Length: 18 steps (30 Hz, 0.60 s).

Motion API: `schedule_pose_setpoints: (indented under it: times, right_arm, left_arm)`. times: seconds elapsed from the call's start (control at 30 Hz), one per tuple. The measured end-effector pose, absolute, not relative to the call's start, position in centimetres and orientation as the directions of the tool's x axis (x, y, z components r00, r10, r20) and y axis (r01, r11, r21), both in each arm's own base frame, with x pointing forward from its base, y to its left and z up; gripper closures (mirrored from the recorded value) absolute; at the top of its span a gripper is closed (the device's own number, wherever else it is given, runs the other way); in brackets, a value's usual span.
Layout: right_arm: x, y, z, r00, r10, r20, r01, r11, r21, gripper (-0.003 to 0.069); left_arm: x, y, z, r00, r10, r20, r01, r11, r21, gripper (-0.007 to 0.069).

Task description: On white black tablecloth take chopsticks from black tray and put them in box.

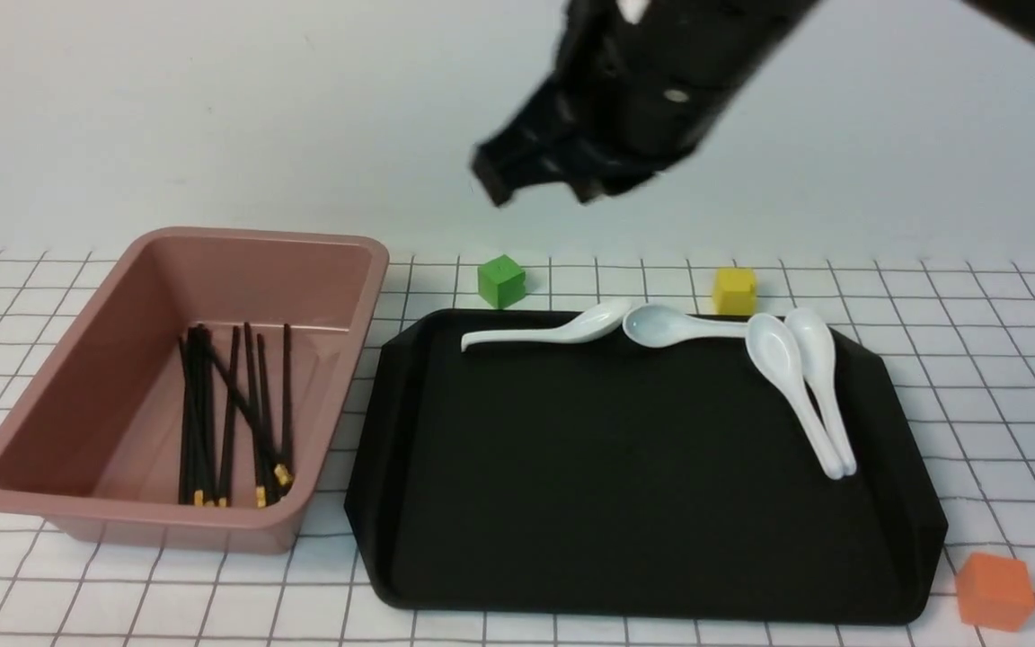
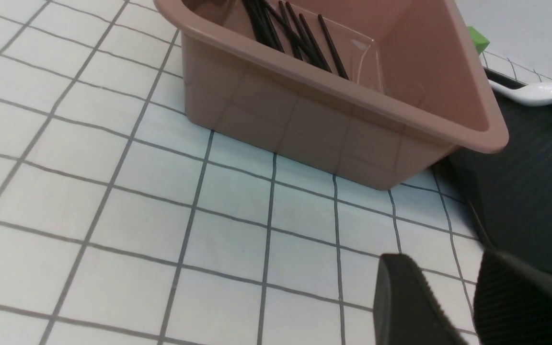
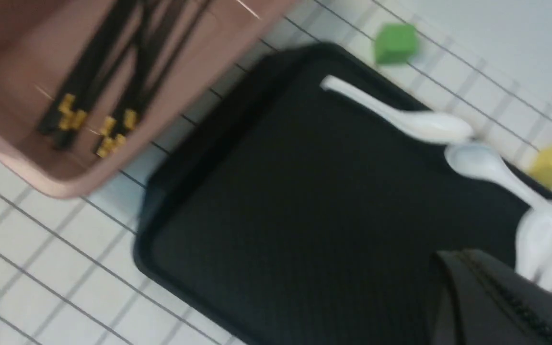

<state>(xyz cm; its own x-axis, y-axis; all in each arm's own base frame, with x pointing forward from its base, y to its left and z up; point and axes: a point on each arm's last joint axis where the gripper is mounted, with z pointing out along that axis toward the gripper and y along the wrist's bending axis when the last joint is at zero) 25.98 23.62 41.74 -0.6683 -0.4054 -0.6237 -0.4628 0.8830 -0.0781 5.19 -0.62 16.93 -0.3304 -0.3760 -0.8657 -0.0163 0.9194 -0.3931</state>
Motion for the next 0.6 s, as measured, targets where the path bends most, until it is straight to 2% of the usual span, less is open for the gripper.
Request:
schedule_pose_setpoints:
  times: [0.17, 0.27, 0.3, 0.33, 0.47, 0.6]
  right_arm:
    - [22.2, 19.5, 38.5, -0.657, -0.331, -0.677, -0.417, 0.908, -0.039, 0.0672]
    - [18.2, 16.0, 34.0, -0.596, -0.233, -0.768, -0.436, 0.898, 0.066, 0.0672]
    - [17.6, 15.5, 33.6, -0.572, -0.204, -0.795, -0.451, 0.887, 0.097, 0.0672]
    - [16.5, 14.8, 31.3, -0.569, -0.193, -0.799, -0.47, 0.874, 0.124, 0.0671]
    - [15.2, 14.3, 27.8, -0.561, -0.178, -0.808, -0.511, 0.843, 0.169, 0.0667]
    - [15.2, 14.4, 27.5, -0.543, -0.173, -0.821, -0.529, 0.83, 0.175, 0.0664]
  left_arm:
    - [5.2, -0.6, 16.9, -0.33, -0.376, -0.866, -0.016, 0.919, -0.393, 0.0387]
    - [5.2, -0.6, 16.9, -0.33, -0.376, -0.866, -0.016, 0.919, -0.393, 0.0387]
    - [5.2, -0.6, 16.9, -0.33, -0.376, -0.866, -0.016, 0.919, -0.393, 0.0387]
    - [5.2, -0.6, 16.9, -0.33, -0.376, -0.866, -0.016, 0.919, -0.393, 0.0387]
    - [5.2, -0.6, 16.9, -0.33, -0.376, -0.866, -0.016, 0.919, -0.393, 0.0387]
    - [5.2, -0.6, 16.9, -0.33, -0.376, -0.866, -0.016, 0.919, -0.393, 0.0387]
